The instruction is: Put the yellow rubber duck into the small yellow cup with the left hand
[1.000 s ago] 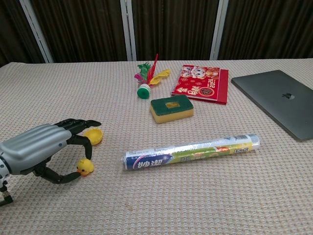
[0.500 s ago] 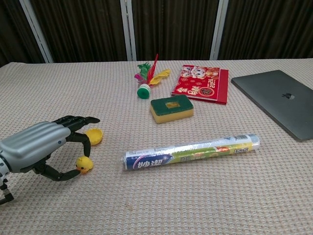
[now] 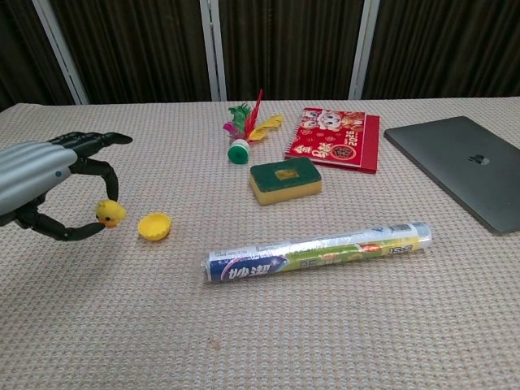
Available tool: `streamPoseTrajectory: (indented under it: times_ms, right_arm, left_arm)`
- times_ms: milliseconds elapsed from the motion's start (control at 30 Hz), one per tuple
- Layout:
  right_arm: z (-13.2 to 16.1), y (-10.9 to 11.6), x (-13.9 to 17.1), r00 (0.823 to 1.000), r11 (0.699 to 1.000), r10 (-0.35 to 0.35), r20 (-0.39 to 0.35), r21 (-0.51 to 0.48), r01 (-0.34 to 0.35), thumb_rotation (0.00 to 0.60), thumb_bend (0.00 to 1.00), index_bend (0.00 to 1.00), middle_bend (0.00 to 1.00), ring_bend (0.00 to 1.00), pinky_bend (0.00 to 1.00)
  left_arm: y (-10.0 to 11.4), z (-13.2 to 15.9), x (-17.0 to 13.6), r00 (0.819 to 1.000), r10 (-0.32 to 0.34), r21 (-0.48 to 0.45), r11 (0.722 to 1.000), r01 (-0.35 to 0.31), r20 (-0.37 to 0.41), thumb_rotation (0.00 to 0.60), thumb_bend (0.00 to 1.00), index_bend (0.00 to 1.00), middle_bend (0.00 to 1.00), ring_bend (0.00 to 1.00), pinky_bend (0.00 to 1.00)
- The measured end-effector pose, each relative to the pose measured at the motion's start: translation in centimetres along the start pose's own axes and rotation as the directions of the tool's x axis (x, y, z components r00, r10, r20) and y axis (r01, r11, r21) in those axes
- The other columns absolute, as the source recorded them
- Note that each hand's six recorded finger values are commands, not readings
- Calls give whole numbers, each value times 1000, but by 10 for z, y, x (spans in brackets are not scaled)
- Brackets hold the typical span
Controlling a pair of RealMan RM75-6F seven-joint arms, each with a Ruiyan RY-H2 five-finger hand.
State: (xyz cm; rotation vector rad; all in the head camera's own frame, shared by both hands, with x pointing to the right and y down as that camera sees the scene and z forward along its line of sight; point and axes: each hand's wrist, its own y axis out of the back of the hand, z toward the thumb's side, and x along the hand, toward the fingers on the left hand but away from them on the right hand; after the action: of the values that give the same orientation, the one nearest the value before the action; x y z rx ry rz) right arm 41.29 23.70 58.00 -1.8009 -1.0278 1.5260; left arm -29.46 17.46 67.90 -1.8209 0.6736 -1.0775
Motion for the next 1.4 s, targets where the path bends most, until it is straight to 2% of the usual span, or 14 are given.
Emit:
streamPoseTrajectory:
  times_ms: [167,433,633,867,1100,1400]
  right_arm:
    - [0,0,0,1000,1000,0,0,-5,0,600,0,408,12,0,0]
    - [0,0,0,1000,1000,0,1,-7,0,600,0,408,12,0,0]
    - [1,0,0,1000,1000,0,-2,-8,0,600,0,409,12,0,0]
    - [0,0,0,1000,1000,0,-2,-13,0,600,0,409,12,0,0]
    - [0,0,1,1000,1000,-1,-2,-14,1,600,0,409,11,0,0]
    - [0,0,1,1000,1000,0,-3,-17,-1,600,0,409,11,0,0]
  left_arm:
    - [11,-18,3,1000,13,35,999,-12,-27,600,342,513,0,0,0]
    - [6,-27,15,998,12,21,1000,-10,-63,600,344,515,0,0,0]
    - [-4,-21,27,997,4,1,1000,-4,-72,600,345,518,0,0,0]
    - [-14,-7,36,999,-7,-11,1000,6,-48,600,343,521,0,0,0]
    - [-28,6,38,999,-26,-28,999,25,-35,600,344,521,0,0,0]
    - [-39,6,35,998,-48,-32,998,47,-42,600,345,522,0,0,0]
